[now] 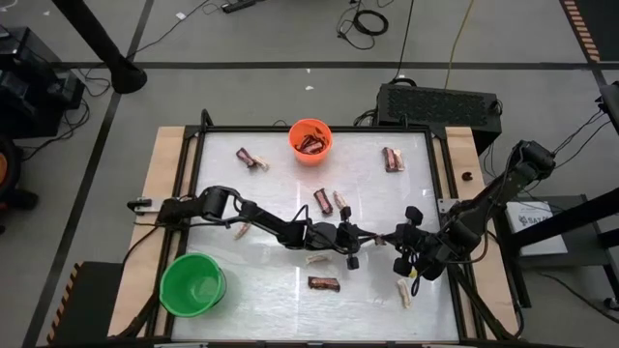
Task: Sort candy by brand, put in halloween buckets
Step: Put the brown chocolate bar into the orange bucket
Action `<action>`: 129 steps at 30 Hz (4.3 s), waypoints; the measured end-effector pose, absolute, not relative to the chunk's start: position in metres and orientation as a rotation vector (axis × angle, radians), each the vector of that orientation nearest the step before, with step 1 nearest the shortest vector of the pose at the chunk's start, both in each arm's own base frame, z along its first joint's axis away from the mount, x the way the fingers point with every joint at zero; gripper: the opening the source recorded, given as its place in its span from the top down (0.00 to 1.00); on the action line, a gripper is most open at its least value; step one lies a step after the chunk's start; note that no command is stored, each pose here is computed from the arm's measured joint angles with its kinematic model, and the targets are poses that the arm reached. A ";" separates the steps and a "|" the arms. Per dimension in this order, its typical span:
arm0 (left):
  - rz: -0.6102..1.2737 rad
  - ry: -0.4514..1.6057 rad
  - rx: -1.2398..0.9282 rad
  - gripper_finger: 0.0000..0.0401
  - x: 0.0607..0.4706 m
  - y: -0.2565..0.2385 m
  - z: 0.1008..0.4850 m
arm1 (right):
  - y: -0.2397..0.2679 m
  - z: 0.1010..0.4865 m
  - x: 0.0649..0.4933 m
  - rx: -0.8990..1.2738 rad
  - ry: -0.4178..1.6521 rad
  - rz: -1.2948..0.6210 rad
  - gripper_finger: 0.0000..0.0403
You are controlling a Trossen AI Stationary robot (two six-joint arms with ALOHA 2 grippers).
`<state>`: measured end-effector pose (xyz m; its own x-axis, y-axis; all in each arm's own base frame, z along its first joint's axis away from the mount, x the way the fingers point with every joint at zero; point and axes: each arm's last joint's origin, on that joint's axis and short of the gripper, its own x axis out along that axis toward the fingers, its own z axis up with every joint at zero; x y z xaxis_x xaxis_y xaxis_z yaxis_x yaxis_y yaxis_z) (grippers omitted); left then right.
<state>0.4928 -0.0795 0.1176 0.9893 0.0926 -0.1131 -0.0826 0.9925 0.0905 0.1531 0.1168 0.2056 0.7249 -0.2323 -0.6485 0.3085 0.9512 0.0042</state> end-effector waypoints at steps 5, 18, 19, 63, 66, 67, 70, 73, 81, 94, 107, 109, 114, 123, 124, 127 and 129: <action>0.099 0.120 0.089 0.98 0.493 -0.079 0.117 | 0.117 0.206 0.153 0.104 0.700 -0.295 1.00; 0.199 0.251 0.207 0.99 0.485 -0.066 0.157 | 0.116 0.205 0.154 0.025 0.673 -0.317 0.83; 0.225 0.274 0.238 0.99 0.482 -0.063 0.166 | 0.116 0.205 0.154 0.025 0.673 -0.319 0.82; 0.600 0.744 -0.103 0.76 0.349 0.179 0.276 | 0.117 0.178 0.175 -0.176 0.664 -0.478 0.74; 0.585 0.747 -0.104 0.71 0.350 0.176 0.280 | 0.116 0.178 0.176 -0.172 0.663 -0.483 0.74; 0.572 0.749 -0.106 0.70 0.350 0.174 0.284 | 0.116 0.178 0.176 -0.170 0.662 -0.484 0.74; 0.507 0.752 -0.111 0.70 0.353 0.161 0.303 | 0.115 0.178 0.177 -0.164 0.660 -0.488 0.74; 0.442 0.824 -0.110 0.69 0.351 0.141 0.320 | 0.115 0.178 0.178 -0.150 0.650 -0.489 0.74; 0.412 1.174 -0.139 0.69 0.321 0.090 0.330 | 0.117 0.181 0.184 -0.128 0.615 -0.472 0.74; 0.291 1.408 -0.301 0.69 0.313 0.013 0.233 | 0.116 0.183 0.189 -0.142 0.608 -0.461 0.74; -0.170 0.679 -0.083 0.69 0.349 -0.157 0.234 | 0.117 0.182 0.190 -0.117 0.631 -0.423 0.74; -0.153 0.590 -0.015 0.69 0.349 -0.175 0.233 | 0.117 0.182 0.190 -0.117 0.630 -0.423 0.74; -0.049 0.406 0.165 0.69 0.359 -0.200 0.219 | 0.118 0.183 0.191 -0.104 0.619 -0.420 0.74; -0.094 0.294 0.203 0.69 0.390 -0.201 0.179 | 0.119 0.184 0.192 -0.089 0.608 -0.419 0.74; -0.104 0.290 0.184 0.69 0.393 -0.200 0.178 | 0.119 0.184 0.192 -0.089 0.607 -0.419 0.74; -0.150 0.306 0.149 0.69 0.403 -0.199 0.171 | 0.119 0.184 0.192 -0.075 0.606 -0.420 0.74; -0.179 0.320 0.135 0.69 0.408 -0.199 0.165 | 0.119 0.183 0.192 -0.057 0.615 -0.411 0.74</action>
<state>0.4079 -0.1991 0.1646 0.9337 -0.1532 -0.3236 0.1957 0.9752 0.1030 0.1916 0.1192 0.1834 0.7387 -0.3912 -0.5489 0.3576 0.9178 -0.1728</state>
